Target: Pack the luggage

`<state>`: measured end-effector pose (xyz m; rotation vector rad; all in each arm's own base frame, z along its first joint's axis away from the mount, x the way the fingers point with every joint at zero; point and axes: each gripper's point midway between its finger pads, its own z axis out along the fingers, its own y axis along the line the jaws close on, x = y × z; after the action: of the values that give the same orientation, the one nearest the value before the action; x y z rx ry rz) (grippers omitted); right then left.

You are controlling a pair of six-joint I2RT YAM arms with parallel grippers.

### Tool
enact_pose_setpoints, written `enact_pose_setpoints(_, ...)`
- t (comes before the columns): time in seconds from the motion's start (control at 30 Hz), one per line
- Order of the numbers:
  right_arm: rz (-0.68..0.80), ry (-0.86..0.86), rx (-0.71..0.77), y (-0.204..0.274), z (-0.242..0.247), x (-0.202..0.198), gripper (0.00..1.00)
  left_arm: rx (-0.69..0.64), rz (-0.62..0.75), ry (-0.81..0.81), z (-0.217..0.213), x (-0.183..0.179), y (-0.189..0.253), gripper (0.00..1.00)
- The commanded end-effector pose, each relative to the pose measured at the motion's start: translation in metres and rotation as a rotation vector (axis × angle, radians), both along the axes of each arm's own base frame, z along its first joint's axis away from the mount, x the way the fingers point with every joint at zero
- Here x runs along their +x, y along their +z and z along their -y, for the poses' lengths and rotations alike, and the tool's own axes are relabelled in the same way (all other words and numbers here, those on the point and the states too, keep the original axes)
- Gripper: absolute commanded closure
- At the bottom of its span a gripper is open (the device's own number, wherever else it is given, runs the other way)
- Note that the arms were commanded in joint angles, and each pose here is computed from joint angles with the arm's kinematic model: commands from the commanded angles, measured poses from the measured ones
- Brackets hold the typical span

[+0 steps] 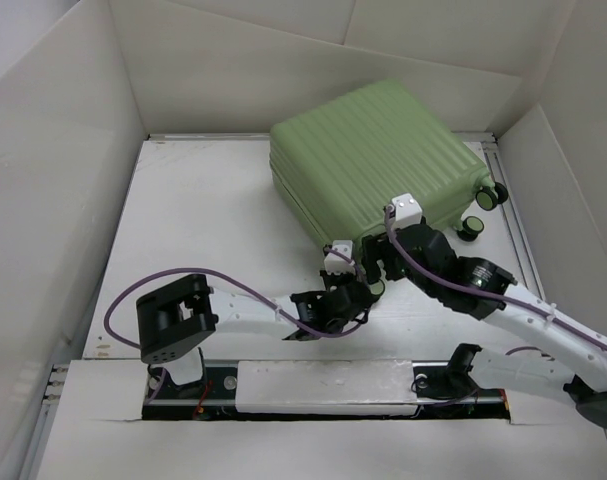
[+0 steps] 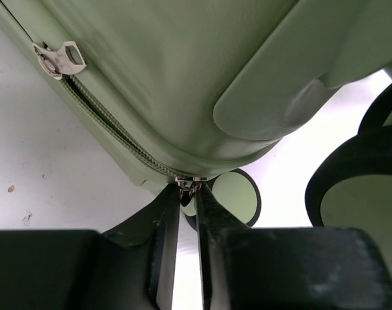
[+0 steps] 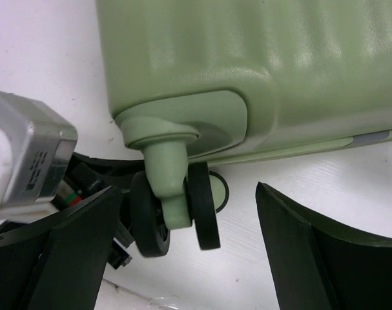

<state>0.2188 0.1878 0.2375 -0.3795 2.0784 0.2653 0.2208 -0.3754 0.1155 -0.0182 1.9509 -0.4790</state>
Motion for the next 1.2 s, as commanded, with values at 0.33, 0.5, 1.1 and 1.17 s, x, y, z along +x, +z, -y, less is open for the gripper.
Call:
enact_pose_setpoints(0.33,-0.070,0.039,-0.056,-0.039,-0.015,0.039,0.45,-0.064,0.065,0.136,-0.044,0.027,0.017,1.00)
enact_pose_setpoints(0.5,-0.078,0.033,-0.053,-0.042,-0.010,0.033,0.87,-0.074,0.076,0.165,-0.061,0.034,0.020,1.00)
enact_pose_setpoints(1.1,-0.119,0.035,-0.010,-0.047,0.005,0.010,1.00,-0.060,-0.005,0.262,-0.154,0.083,0.009,1.00)
enact_pose_setpoints(1.17,-0.110,0.046,0.009,-0.045,0.003,0.009,1.00,-0.072,-0.019,0.297,-0.170,0.102,0.010,1.00)
